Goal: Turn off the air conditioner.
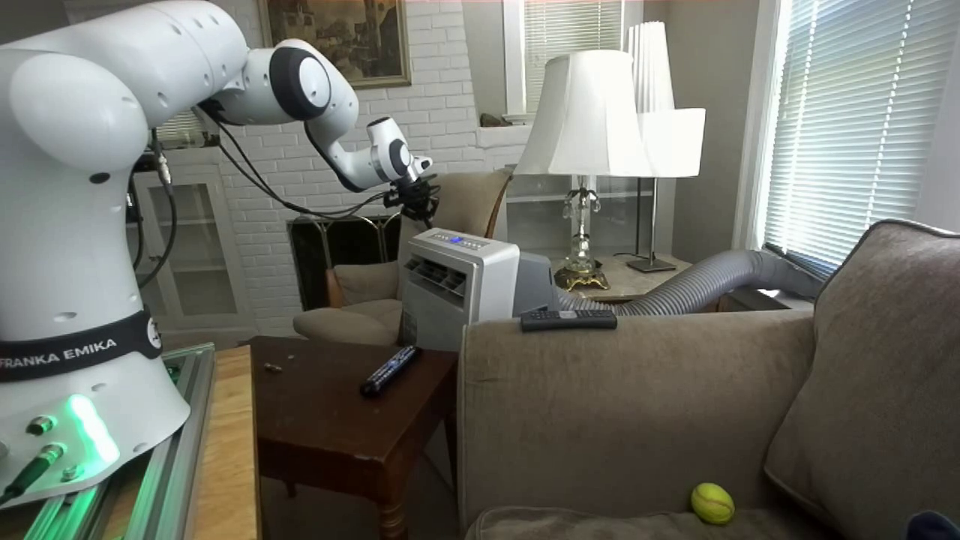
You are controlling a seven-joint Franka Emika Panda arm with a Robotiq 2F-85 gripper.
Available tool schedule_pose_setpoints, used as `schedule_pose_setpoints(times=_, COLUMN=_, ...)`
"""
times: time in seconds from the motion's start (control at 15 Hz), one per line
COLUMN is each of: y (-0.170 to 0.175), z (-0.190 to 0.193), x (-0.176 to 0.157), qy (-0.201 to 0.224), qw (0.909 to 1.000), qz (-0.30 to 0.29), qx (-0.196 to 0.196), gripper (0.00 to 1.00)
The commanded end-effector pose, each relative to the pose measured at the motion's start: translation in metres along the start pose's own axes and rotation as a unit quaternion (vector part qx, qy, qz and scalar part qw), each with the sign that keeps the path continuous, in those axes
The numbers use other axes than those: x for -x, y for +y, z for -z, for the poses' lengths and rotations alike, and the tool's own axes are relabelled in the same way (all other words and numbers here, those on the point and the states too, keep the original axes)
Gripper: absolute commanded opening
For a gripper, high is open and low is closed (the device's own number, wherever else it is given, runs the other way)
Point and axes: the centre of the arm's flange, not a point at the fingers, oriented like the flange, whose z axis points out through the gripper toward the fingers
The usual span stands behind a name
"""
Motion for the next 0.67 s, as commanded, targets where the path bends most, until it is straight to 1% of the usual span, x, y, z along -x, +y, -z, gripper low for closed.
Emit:
schedule_pose_setpoints(times=0.0, y=-0.004, z=-0.021, x=-0.027, qy=0.008, qw=1.0000, qz=0.000, qx=0.005, gripper=0.00)
schedule_pose_setpoints(times=0.6, y=0.002, z=-0.039, x=-0.030, qy=0.007, qw=0.9998, qz=-0.005, qx=0.019, gripper=0.00)
